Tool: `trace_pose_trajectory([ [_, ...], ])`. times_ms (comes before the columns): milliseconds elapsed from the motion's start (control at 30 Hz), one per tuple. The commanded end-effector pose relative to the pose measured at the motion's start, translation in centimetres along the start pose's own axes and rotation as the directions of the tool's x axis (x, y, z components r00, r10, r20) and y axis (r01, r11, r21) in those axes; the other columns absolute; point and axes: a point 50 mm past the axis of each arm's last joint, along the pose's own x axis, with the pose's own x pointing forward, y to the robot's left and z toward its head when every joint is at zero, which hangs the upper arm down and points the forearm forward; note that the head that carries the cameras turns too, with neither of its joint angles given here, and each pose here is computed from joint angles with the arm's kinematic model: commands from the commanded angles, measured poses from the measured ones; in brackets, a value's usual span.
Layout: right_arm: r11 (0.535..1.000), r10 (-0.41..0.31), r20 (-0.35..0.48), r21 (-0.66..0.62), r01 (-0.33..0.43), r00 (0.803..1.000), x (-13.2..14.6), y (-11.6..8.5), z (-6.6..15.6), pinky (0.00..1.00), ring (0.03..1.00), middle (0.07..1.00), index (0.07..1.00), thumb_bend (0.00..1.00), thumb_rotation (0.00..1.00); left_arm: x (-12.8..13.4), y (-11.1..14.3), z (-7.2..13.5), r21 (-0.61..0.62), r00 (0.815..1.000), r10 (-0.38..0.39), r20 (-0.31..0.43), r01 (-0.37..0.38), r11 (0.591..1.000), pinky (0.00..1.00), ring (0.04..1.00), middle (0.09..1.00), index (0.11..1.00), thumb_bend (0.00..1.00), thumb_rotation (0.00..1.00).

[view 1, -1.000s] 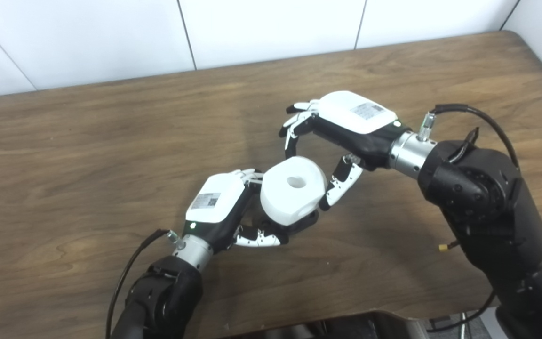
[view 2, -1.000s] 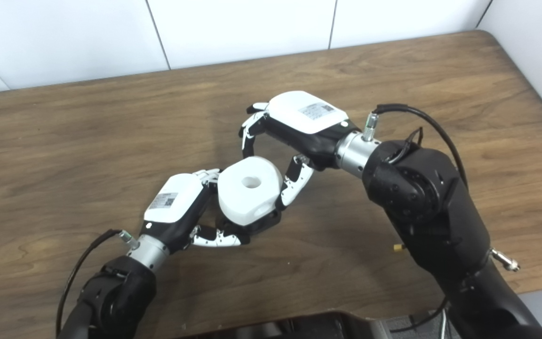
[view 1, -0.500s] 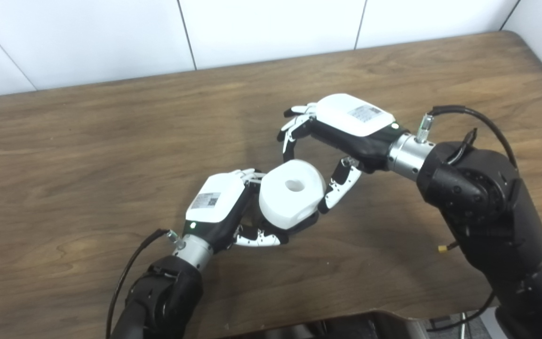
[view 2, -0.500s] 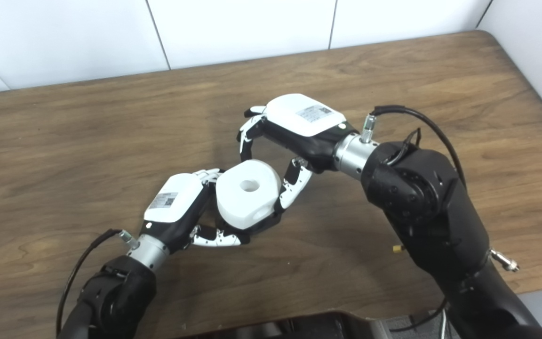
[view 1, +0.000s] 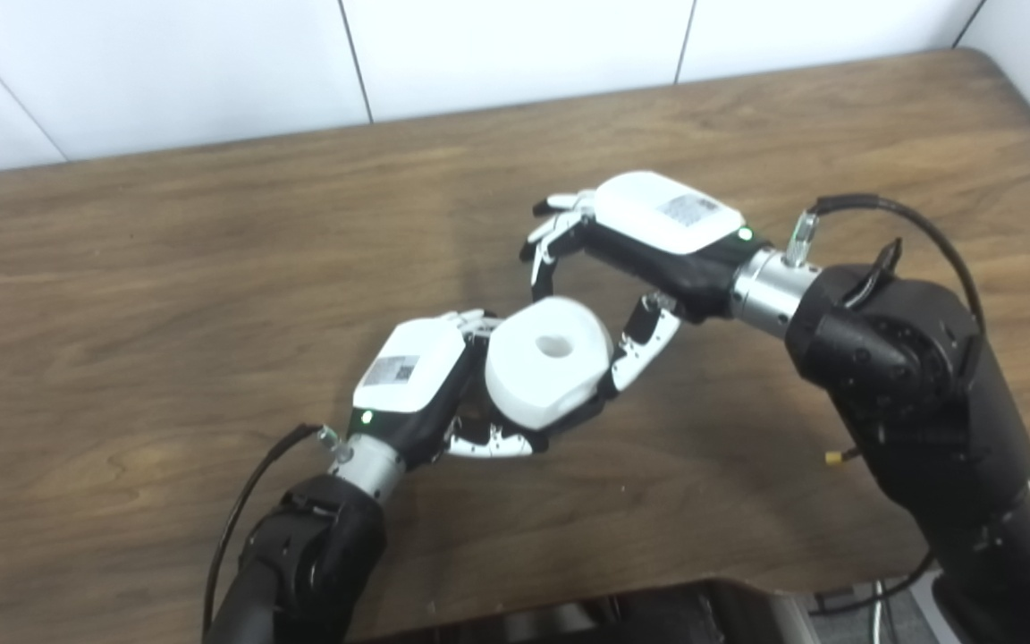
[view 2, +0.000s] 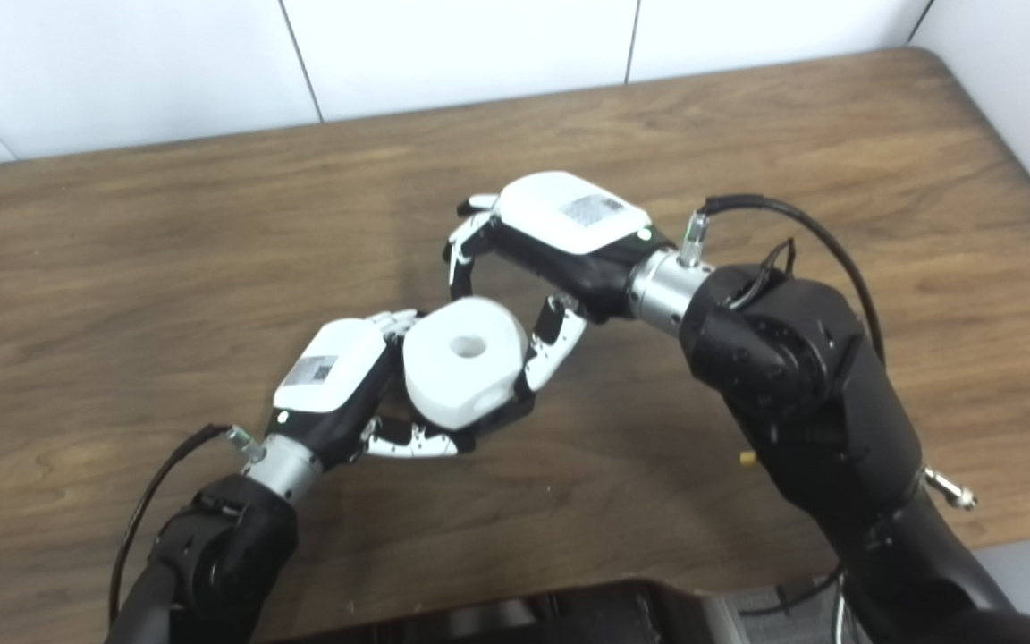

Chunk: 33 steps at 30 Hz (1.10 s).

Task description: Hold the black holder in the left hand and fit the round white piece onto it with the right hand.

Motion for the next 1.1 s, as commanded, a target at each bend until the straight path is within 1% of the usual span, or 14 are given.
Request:
trace_pose_trajectory([
  [0, 0.996, -0.071, 0.039, -0.053, 0.073, 0.997, -0.22, -1.29, 0.75, 0.92, 0.93, 0.792, 0.481, 0.53, 0.14, -0.36, -1.22, -0.54, -0.022, 0.995, -0.092, -0.038, 0.091, 0.996, 0.87, 0.88, 0.805, 0.486, 0.52, 0.05],
  [400, 0.994, -0.069, 0.049, -0.084, 0.073, 0.996, -0.65, -0.79, 0.81, 0.9, 0.921, 0.782, 0.481, 0.53, 0.14, -0.44, -1.06, -0.51, -0.022, 0.995, -0.094, -0.041, 0.093, 0.995, 0.87, 0.881, 0.807, 0.486, 0.52, 0.05],
  [733, 0.995, -0.058, 0.043, -0.081, 0.062, 0.997, -0.64, -0.84, 0.64, 0.9, 0.933, 0.786, 0.481, 0.53, 0.13, -0.43, -0.97, -0.45, -0.019, 0.994, -0.096, -0.044, 0.096, 0.995, 0.87, 0.883, 0.808, 0.486, 0.52, 0.05],
  [1067, 0.995, -0.068, 0.044, -0.076, 0.072, 0.997, -0.59, -0.7, 0.53, 0.87, 0.921, 0.786, 0.481, 0.53, 0.14, -0.48, -1.0, -0.47, -0.023, 0.995, -0.093, -0.042, 0.092, 0.996, 0.87, 0.881, 0.806, 0.486, 0.52, 0.05],
])
